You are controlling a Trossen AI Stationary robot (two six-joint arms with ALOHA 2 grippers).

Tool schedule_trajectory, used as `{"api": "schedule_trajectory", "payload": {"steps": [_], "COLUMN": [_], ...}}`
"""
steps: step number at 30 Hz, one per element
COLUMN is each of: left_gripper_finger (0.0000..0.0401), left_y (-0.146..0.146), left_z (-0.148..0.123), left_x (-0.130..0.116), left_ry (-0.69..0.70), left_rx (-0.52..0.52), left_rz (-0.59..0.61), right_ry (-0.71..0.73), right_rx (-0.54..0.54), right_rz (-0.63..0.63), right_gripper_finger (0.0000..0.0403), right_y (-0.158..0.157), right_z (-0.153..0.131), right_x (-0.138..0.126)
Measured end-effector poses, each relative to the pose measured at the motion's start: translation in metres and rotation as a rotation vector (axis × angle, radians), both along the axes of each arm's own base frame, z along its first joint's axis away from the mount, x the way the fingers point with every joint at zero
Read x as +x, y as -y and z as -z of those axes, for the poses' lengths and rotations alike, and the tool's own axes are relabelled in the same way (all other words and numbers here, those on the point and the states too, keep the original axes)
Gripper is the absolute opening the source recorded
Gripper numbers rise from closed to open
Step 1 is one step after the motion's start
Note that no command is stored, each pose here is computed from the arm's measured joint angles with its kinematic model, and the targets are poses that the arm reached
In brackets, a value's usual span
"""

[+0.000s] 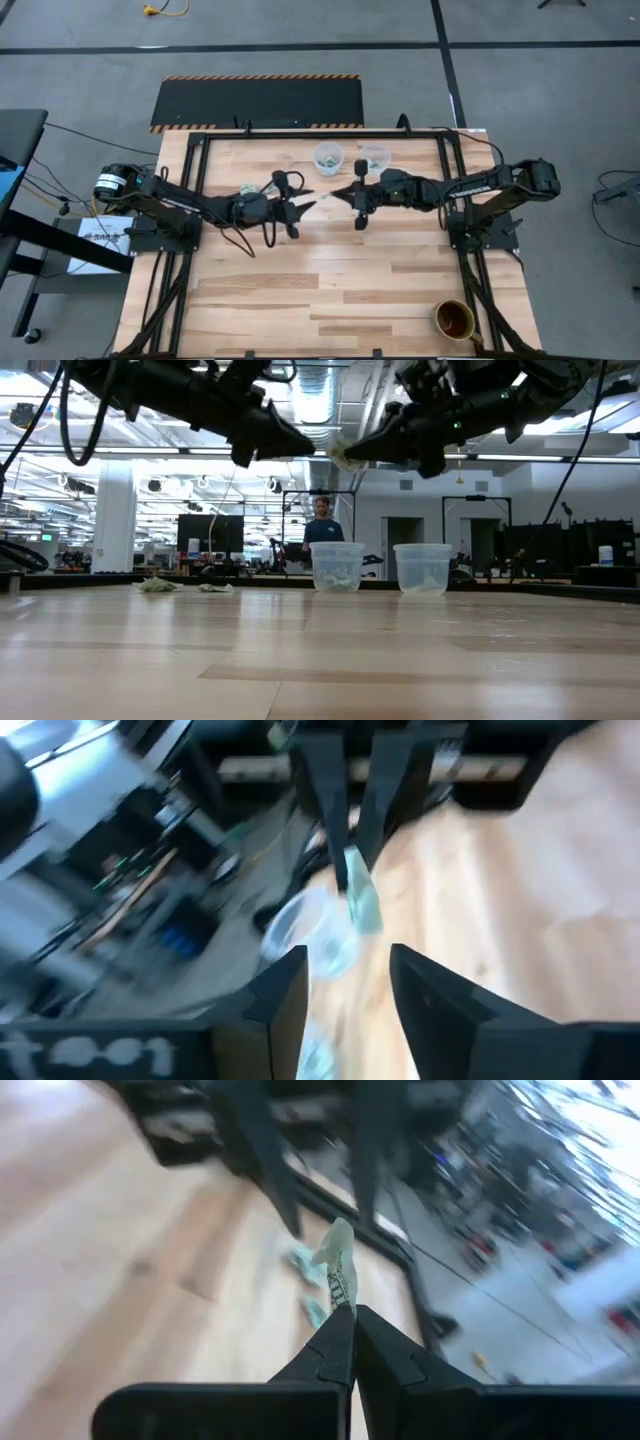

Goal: Pick and place Stevia / Truvia into bins
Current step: Put the stevia packet into the right transparent container

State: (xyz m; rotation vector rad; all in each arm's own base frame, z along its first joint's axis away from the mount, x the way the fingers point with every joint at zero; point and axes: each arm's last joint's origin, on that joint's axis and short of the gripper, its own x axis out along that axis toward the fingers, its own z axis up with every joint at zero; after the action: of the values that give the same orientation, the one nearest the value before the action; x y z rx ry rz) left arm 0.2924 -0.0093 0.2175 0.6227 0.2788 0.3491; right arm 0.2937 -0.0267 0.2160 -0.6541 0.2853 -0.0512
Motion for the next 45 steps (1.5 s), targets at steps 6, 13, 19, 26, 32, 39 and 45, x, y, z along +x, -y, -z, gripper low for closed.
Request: {"api": "schedule_trajectory", "payload": {"steps": [6,13,19,26,32,39,45], "left_gripper_finger": [0.0148,0.0148,0.0148,0.0148,0.0148,0.0148,0.0148], "left_y": [0.000,-0.001,-0.001,-0.001,-0.001,0.000,0.000], "left_z": [0.008,0.014,0.016,0.018,0.018,0.018,0.018], "left_x": [-0.005,-0.008,-0.009,-0.009,-0.009,-0.008,-0.008], "left_ry": [-0.062,-0.065,-0.071,-0.077,-0.079,-0.080,-0.080], "left_rx": [0.007,-0.075,-0.103,-0.127,-0.133,-0.146,-0.145], "left_rz": [-0.211,-0.279,-0.289,-0.280,-0.261,-0.237,-0.238], "right_ry": [-0.028,-0.012,0.003,-0.064,-0.108,-0.126,-0.132], "right_rx": [-0.016,0.097,0.223,0.216,0.257,0.267,0.268], "right_rz": [0.334,0.751,0.952,1.049,1.048,1.088,1.101], "right_gripper_finger": [0.0000,0.0000,0.0000,0.0000,0.0000,0.0013,0.0073], "right_y": [0.020,0.055,0.069,0.074,0.078,0.085,0.087], "right_z": [0.003,0.010,0.018,0.024,0.024,0.027,0.027], "right_x": [-0.005,-0.019,-0.029,-0.036,-0.038,-0.042,-0.044]}}
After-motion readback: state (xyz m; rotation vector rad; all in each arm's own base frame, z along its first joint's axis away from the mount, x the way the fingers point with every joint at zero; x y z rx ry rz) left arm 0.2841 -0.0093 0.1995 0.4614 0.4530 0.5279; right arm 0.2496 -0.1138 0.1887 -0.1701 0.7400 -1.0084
